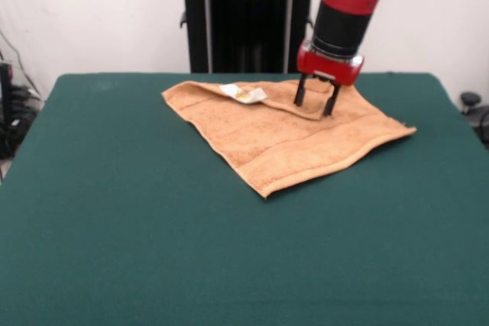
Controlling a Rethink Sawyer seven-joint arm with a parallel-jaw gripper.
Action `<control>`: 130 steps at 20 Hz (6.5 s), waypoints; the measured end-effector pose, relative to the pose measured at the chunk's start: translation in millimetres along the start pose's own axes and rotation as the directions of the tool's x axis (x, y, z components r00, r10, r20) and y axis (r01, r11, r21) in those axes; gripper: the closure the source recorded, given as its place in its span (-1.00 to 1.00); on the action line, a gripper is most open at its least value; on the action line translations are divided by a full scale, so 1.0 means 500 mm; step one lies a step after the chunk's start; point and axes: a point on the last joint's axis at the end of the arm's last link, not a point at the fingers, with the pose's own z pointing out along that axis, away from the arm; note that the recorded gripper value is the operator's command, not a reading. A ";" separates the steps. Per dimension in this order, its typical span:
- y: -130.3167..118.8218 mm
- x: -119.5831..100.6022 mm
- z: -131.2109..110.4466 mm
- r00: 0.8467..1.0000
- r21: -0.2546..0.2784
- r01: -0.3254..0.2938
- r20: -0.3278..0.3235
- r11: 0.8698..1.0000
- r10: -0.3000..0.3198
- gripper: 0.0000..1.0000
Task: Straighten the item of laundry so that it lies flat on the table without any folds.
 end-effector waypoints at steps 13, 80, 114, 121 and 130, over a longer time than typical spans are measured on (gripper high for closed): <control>-0.002 -0.007 0.005 1.000 0.000 -0.005 0.001 1.000 0.005 -1.00; -0.021 -0.039 -0.260 0.954 0.045 0.015 -0.299 0.999 -0.001 1.00; -0.147 0.040 -0.348 0.973 -0.004 -0.070 -0.222 0.998 0.068 1.00; -0.221 0.076 -0.307 0.974 -0.012 -0.158 -0.168 0.987 0.153 -1.00; -0.224 0.108 -0.283 0.985 -0.035 -0.129 -0.124 0.991 0.123 -1.00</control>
